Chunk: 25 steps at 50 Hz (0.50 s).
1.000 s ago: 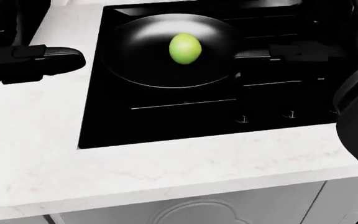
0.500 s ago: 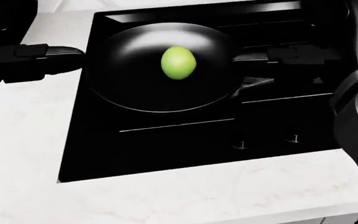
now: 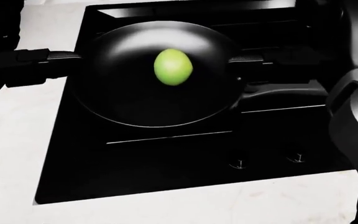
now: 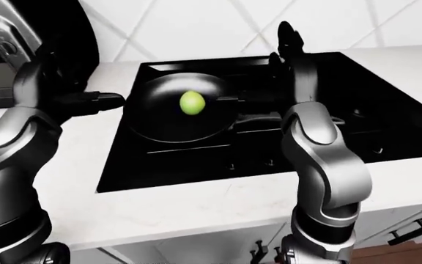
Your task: Pick the lime from the pan and place it in the bowl.
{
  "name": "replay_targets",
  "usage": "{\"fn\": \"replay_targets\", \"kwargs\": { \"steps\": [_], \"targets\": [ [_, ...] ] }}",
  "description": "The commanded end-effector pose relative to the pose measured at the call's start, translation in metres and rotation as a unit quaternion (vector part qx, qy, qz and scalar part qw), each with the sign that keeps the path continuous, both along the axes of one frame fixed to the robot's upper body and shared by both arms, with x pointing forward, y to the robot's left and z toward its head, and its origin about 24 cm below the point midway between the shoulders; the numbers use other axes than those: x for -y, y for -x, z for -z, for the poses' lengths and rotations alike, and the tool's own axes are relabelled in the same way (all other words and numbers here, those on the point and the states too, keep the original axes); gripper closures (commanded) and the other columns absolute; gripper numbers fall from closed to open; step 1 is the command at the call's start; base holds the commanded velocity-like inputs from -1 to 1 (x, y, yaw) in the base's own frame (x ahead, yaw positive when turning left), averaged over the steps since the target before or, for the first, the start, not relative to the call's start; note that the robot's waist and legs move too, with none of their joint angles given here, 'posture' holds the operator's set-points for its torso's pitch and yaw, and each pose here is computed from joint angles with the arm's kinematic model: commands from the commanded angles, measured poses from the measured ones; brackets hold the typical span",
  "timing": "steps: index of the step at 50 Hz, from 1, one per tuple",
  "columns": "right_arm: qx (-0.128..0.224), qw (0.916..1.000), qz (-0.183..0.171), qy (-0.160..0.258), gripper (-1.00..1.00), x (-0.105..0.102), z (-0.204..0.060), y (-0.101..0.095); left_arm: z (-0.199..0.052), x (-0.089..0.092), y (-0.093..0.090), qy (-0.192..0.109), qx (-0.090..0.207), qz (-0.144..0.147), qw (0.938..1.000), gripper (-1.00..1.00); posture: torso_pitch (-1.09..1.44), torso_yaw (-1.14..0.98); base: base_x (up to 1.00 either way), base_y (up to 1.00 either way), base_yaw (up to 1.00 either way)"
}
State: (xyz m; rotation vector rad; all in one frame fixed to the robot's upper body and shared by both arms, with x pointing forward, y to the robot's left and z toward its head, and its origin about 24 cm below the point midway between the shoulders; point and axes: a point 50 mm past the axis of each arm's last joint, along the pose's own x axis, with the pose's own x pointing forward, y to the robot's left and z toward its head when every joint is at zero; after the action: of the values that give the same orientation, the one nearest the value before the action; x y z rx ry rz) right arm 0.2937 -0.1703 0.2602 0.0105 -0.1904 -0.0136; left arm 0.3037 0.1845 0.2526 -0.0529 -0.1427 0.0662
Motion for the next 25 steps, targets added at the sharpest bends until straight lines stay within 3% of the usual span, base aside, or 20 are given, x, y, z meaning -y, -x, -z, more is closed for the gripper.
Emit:
{"fn": "replay_targets", "kwargs": {
  "steps": [1,6,12,25],
  "targets": [
    [0.039,0.9992,0.003,0.000,-1.00,0.001,-0.014,0.005,-0.018,-0.001,0.006,-0.003,0.046,-0.001,0.9989,-1.00,0.00,0.00,0.00,0.00,0.00],
    [0.042,0.9991,0.007,0.000,-1.00,0.003,-0.017,0.006,-0.016,0.001,0.005,-0.004,0.044,0.002,0.9990,-1.00,0.00,0.00,0.00,0.00,0.00],
    [0.042,0.9990,0.010,-0.003,-1.00,0.004,-0.018,0.006,-0.014,0.008,0.005,-0.014,0.039,0.028,0.9987,-1.00,0.00,0.00,0.00,0.00,0.00],
    [0.046,0.9988,0.015,-0.005,-1.00,0.008,-0.022,0.009,-0.062,0.026,-0.014,-0.052,0.044,0.067,0.9955,-1.00,0.00,0.00,0.00,0.00,0.00]
  ]
}}
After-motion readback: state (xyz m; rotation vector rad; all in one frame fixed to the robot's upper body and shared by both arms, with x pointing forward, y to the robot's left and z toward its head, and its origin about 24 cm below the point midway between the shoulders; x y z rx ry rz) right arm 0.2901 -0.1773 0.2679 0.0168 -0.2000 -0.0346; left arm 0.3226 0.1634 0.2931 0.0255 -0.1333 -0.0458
